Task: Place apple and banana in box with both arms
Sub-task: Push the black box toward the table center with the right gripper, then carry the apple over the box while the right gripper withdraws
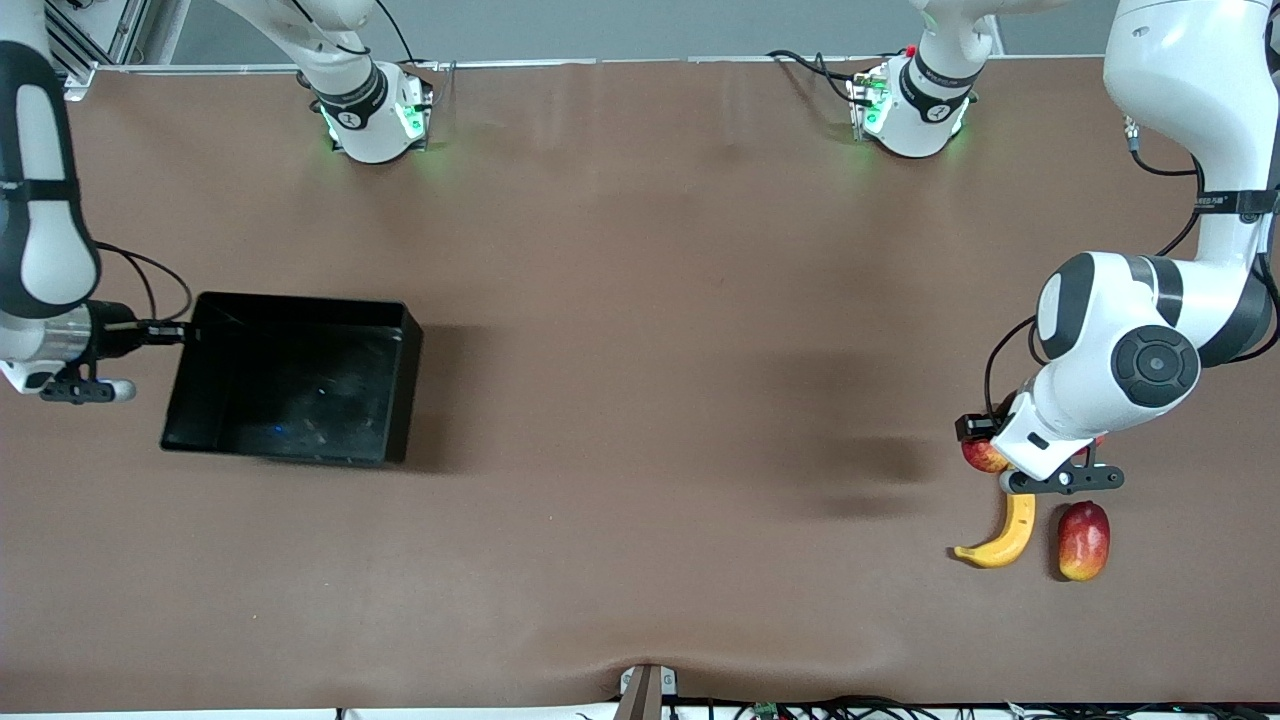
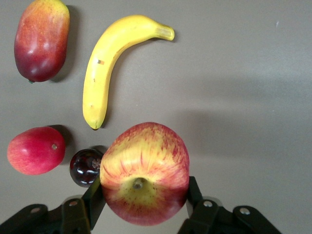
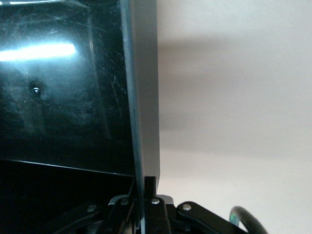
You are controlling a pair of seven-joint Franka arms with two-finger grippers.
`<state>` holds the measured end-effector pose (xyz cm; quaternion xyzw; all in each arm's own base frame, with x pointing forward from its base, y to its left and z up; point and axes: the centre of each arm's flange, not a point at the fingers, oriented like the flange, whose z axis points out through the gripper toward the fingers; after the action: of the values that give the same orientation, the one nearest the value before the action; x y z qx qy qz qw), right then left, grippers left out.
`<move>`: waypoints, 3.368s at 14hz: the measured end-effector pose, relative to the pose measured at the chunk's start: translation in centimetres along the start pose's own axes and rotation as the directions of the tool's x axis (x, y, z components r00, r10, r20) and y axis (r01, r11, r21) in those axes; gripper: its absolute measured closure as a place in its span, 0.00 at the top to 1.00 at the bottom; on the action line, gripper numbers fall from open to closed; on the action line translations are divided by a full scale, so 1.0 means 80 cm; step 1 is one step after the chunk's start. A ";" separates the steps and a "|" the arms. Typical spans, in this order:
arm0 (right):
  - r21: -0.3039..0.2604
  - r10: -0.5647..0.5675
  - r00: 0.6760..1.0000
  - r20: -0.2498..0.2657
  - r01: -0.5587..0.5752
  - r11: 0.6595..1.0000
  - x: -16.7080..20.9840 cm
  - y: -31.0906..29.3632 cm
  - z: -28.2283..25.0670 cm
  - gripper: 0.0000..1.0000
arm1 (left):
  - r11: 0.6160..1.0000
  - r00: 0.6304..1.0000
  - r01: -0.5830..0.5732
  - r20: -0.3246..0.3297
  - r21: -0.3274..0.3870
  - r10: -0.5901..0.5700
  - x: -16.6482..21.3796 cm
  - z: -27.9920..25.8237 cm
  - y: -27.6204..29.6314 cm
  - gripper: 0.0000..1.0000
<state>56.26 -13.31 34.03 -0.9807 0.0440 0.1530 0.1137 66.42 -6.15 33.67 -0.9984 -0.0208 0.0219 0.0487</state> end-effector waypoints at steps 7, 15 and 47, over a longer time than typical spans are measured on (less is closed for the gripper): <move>0.048 -0.066 0.998 0.003 0.066 0.997 -0.006 -0.259 0.041 0.06 | 1.000 1.000 0.015 0.010 0.002 -0.015 -0.001 0.001 0.000 0.70; -0.049 -0.137 0.988 -0.078 0.133 0.990 -0.091 -0.558 0.206 0.06 | 0.999 0.999 0.033 0.017 -0.001 -0.033 -0.004 -0.002 0.012 0.70; -0.123 0.066 0.985 -0.160 -0.086 0.989 -0.024 -0.350 -0.153 1.00 | 0.963 0.963 0.259 0.102 -0.077 -0.251 -0.268 0.074 0.404 0.70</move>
<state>61.43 11.06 51.86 -0.9925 0.0800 0.0827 0.0404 46.02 -38.69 25.51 -0.9865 -0.1523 0.0601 0.0056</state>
